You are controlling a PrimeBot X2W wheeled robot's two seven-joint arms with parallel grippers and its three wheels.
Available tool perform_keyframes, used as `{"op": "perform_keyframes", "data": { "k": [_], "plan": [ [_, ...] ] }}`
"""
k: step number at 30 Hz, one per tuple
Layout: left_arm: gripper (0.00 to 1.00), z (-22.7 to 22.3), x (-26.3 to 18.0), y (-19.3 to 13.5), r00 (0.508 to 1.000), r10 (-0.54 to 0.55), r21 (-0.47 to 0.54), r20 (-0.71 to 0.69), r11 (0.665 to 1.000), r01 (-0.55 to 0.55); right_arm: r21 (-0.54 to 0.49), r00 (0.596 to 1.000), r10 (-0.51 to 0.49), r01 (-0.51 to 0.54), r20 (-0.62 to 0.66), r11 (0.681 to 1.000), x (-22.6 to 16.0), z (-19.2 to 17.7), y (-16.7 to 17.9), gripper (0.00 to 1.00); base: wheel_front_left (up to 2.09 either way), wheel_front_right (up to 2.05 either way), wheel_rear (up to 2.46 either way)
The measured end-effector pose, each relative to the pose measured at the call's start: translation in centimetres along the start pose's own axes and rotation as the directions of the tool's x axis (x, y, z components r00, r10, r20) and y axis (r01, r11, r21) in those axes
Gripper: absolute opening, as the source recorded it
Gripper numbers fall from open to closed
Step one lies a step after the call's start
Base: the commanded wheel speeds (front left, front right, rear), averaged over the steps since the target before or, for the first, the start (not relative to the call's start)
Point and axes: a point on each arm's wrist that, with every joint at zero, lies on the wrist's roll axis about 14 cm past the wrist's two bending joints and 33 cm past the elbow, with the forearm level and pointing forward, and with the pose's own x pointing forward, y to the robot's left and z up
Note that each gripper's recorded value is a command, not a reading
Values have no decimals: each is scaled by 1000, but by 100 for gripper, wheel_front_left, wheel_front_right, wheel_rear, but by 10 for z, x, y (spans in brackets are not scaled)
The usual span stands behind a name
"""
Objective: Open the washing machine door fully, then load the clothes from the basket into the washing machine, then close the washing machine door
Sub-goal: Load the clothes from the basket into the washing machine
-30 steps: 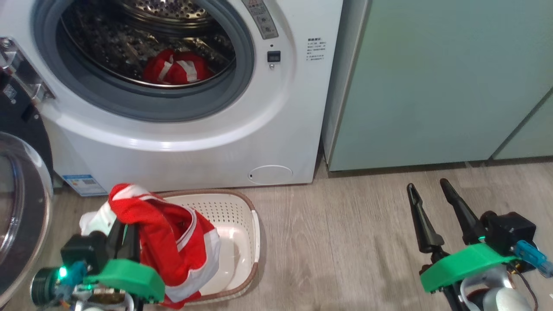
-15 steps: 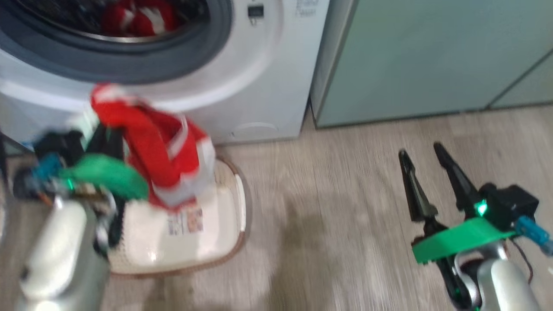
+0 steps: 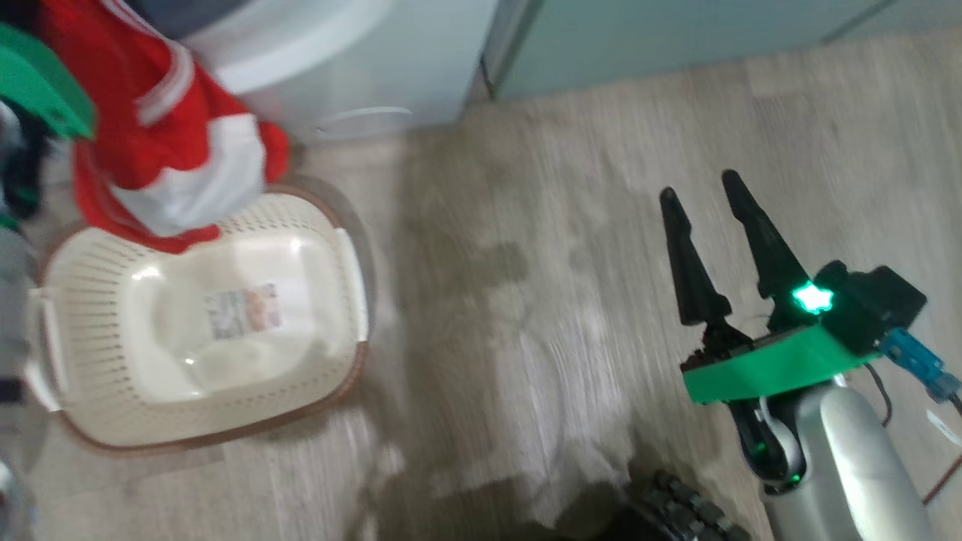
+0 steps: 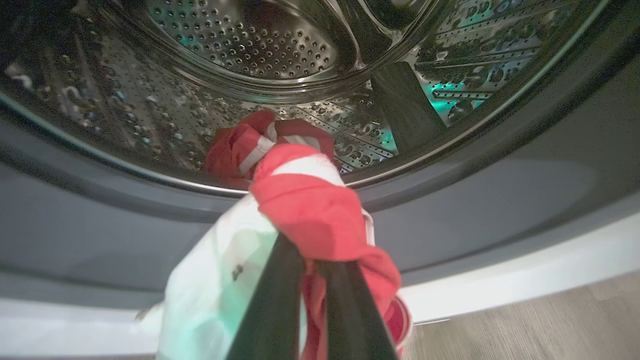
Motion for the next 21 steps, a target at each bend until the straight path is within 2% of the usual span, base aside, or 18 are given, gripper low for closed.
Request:
{"op": "perform_keyframes", "data": {
  "k": [13,21],
  "plan": [
    [0,-28,91,9,988,-20,-52,-153,999,13,19,994,-88,89,-62,996,5,-33,-32,100,0,0,0],
    [0,-15,129,22,997,16,-126,-77,992,-26,13,987,-135,137,-86,990,2,-40,-47,100,0,0,0]
  ]
}}
